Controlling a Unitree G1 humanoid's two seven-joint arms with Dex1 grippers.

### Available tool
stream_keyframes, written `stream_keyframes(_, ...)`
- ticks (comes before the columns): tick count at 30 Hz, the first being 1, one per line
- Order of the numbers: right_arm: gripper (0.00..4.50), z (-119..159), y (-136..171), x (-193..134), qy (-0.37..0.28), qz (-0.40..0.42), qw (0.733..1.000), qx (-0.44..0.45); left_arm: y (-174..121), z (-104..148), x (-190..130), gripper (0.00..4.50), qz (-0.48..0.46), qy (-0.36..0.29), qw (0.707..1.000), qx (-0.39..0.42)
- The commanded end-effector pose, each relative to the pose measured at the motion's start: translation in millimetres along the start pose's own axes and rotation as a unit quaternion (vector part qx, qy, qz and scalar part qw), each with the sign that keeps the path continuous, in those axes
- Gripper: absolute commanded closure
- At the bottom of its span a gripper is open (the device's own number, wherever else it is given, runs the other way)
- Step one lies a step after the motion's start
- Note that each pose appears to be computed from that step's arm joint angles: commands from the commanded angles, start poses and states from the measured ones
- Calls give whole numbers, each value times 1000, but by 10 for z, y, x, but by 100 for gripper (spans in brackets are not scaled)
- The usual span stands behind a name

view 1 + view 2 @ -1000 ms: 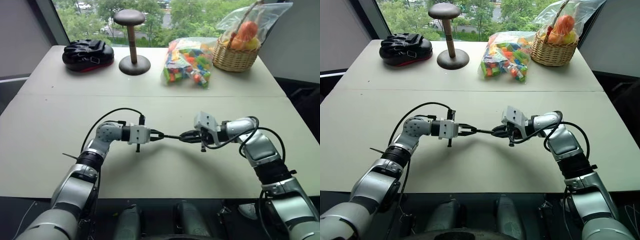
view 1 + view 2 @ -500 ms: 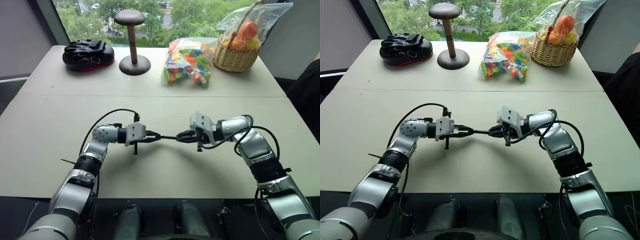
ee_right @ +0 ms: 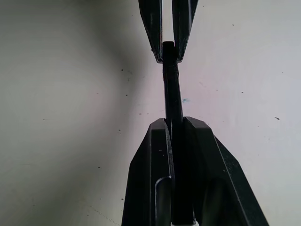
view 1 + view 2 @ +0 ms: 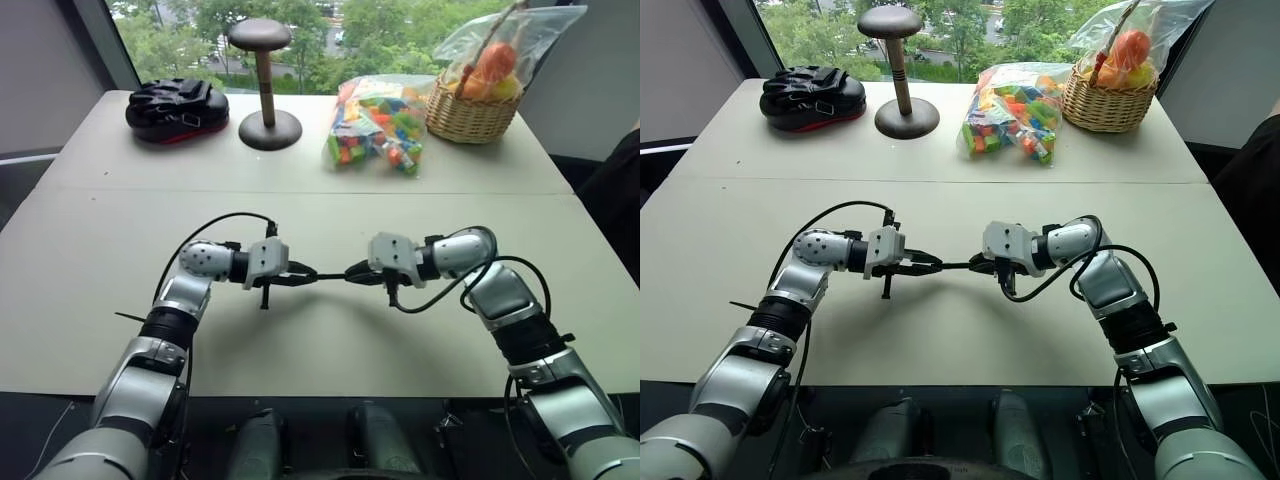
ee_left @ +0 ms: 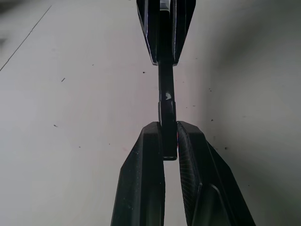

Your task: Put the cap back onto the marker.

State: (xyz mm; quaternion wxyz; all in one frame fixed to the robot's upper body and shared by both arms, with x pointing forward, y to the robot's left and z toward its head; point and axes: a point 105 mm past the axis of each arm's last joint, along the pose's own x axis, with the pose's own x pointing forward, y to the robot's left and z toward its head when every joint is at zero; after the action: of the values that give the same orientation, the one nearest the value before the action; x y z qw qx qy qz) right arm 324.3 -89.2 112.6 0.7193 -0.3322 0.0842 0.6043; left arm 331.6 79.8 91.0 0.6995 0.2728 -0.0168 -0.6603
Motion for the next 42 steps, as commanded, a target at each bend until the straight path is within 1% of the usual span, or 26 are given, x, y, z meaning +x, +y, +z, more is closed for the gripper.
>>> stream_keyframes(1,450,482,-41,90,-78,-5,995,-67,-34,272,279,444,-34,-38,997,57)
stream_keyframes(5,450,331,-40,40,-56,-10,997,-56,-24,238,240,444,-23,-31,998,55)
stream_keyframes(7,450,174,-42,-34,-31,-17,998,-47,-19,189,180,444,-16,-18,998,52)
stream_keyframes(9,450,74,-43,-88,-17,-22,999,-39,-21,154,137,444,-12,-9,999,45)
stream_keyframes(10,450,-51,-48,-170,-1,-33,999,-26,-12,130,78,402,-3,-6,999,38)
stream_keyframes(13,450,-273,-50,-347,24,-58,998,2,26,111,-32,269,27,-3,999,25)
stream_keyframes(17,450,-355,-116,-531,14,-123,991,42,134,160,-126,76,117,-27,993,-6)
stream_keyframes(19,450,-340,-133,-583,-2,-150,987,62,170,163,-183,76,163,-43,985,-35)
stream_keyframes(20,450,-338,-167,-626,-14,-177,980,86,199,149,-232,76,194,-49,978,-58)
stream_keyframes(23,450,-405,-239,-775,-32,-258,952,163,230,89,-389,76,273,-63,952,-125)
stream_keyframes(25,450,-576,-264,-880,-14,-318,920,227,196,20,-469,76,316,-61,932,-166)
stream_keyframes(27,450,-731,-239,-954,4,-369,888,276,150,-82,-531,76,361,-37,915,-178)
stream_keyframes(28,450,-797,-235,-986,9,-396,869,296,133,-110,-553,76,380,-34,906,-186)
stream_keyframes(31,450,-967,-225,-1064,21,-471,810,349,143,-200,-654,76,445,-14,875,-191)
stream_keyframes(32,450,-1008,-213,-1077,26,-486,796,360,158,-227,-694,76,466,-7,864,-190)
stream_keyframes(34,450,-1081,-190,-1109,36,-521,769,368,210,-266,-820,76,518,20,842,-151)
stream_keyframes(36,450,-1131,-183,-1142,36,-553,740,382,227,-314,-900,76,557,31,817,-148)
stream_keyframes(38,450,-1159,-172,-1151,37,-573,721,388,201,-338,-905,76,573,34,806,-148)
stream_keyframes(41,450,-1183,-146,-1133,41,-592,703,392,157,-373,-892,76,588,39,794,-149)
stream_keyframes(42,405,-1190,-133,-1119,41,-594,699,395,144,-384,-886,70,591,42,791,-148)
